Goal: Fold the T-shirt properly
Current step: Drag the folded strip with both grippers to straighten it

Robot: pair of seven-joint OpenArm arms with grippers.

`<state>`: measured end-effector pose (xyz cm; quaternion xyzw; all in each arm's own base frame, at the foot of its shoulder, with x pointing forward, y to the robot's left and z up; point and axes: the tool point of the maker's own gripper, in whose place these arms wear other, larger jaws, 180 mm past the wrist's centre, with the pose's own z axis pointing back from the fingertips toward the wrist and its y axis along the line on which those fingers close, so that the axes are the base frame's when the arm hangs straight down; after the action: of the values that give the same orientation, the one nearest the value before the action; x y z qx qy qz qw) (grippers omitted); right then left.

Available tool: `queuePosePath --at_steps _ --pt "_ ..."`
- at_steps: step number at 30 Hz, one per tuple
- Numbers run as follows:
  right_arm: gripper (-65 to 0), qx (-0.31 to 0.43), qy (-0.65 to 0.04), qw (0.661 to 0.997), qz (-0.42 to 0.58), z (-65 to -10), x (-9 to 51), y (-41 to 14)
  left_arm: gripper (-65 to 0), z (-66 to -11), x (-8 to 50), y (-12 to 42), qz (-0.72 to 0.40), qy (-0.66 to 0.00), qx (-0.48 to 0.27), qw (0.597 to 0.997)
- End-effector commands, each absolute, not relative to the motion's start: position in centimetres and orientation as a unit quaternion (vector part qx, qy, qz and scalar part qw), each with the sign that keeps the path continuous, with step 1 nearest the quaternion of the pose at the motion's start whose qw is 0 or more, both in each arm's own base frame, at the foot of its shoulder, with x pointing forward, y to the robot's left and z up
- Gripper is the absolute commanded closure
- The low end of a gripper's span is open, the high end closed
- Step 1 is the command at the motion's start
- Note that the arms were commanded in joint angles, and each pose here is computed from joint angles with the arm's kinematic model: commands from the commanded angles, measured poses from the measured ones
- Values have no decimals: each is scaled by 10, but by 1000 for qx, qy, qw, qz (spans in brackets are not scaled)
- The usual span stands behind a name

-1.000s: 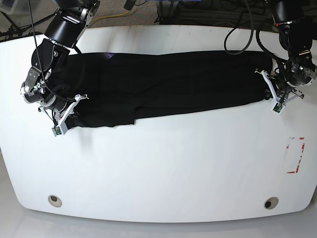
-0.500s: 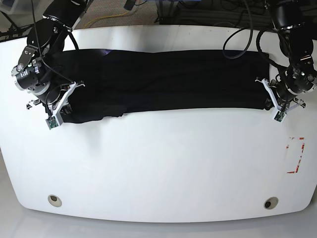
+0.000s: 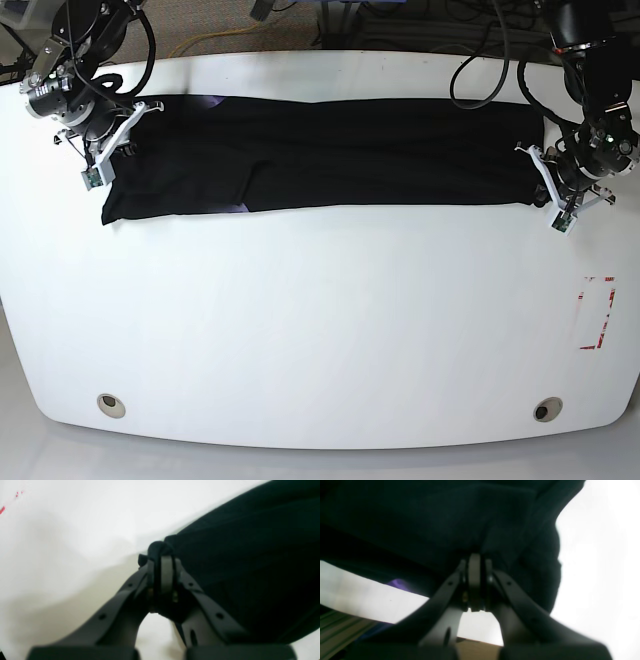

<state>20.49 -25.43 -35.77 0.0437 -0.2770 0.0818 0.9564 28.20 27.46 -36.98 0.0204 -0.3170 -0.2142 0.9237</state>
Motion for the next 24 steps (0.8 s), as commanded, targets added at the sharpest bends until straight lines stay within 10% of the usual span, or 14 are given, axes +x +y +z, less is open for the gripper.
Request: queuePosePath --at_steps 1,5,11,24 --pt "-10 34 -278 957 77 -360 207 -262 -3 -364 281 281 -224 -318 33 921" --pt "-231 24 -261 962 69 -368 201 -269 -13 -373 274 274 -260 -292 30 920" --pt "-545 13 -303 951 51 -342 200 -279 -269 -379 266 268 -280 -276 24 919" --pt "-449 145 -352 923 58 -344 237 -231 -332 -310 284 248 -205 -392 -98 891"
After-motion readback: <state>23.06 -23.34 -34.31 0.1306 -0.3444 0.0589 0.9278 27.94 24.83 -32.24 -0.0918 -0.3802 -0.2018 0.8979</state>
